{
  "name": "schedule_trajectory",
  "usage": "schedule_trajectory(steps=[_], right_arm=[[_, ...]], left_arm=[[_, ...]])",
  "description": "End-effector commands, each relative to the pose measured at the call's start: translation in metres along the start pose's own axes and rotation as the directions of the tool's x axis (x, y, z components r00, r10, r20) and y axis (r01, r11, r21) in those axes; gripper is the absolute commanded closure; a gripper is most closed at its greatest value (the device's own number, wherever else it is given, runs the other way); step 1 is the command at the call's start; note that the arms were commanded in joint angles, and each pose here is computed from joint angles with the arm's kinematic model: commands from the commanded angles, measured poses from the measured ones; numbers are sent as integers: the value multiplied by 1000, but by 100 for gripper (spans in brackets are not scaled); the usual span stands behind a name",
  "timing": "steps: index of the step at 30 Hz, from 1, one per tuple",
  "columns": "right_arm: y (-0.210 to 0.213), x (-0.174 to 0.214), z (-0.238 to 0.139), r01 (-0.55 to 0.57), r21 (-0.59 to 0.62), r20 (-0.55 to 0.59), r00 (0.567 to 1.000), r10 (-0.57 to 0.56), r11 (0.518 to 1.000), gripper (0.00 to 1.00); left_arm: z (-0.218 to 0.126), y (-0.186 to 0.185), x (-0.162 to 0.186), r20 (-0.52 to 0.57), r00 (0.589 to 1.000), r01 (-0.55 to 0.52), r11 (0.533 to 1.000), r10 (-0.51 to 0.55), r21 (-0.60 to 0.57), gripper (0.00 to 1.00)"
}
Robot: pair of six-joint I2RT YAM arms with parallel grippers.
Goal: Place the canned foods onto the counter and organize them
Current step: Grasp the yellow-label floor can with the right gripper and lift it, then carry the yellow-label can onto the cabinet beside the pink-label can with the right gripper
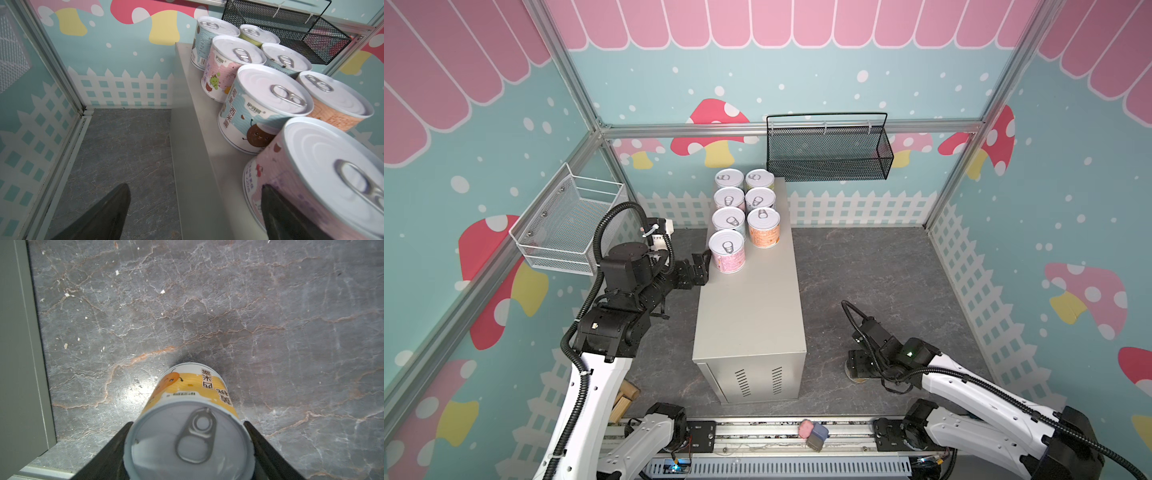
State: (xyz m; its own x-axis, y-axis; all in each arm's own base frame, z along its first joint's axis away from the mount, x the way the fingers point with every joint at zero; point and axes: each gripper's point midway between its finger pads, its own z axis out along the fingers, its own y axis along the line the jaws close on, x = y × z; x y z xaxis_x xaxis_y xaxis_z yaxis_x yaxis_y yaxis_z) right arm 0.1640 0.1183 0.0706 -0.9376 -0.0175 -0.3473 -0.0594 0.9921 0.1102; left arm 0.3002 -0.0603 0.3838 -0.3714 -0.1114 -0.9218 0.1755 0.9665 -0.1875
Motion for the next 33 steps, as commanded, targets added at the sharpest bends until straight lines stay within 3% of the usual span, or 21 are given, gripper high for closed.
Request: schedule_trajectory(steps=[1, 17, 24, 33], right_arm=[[11, -22, -15, -5, -41, 83, 997, 9, 999, 32], [22, -43, -35, 49, -74, 150, 988, -38, 996, 35], [59, -103, -111, 233, -123, 304, 934, -187, 965, 38], [114, -160, -216, 501, -182, 442, 810, -384, 846, 38]], left_arm=[[-4, -6, -12, 37, 999, -9, 999, 8, 34, 1], [-2, 2, -10, 37, 999, 4, 1000, -5, 7, 0], [-15, 27, -9, 64, 998, 26, 991, -18, -132, 1], [-42, 19, 5, 65, 998, 30, 995, -24, -94, 1]])
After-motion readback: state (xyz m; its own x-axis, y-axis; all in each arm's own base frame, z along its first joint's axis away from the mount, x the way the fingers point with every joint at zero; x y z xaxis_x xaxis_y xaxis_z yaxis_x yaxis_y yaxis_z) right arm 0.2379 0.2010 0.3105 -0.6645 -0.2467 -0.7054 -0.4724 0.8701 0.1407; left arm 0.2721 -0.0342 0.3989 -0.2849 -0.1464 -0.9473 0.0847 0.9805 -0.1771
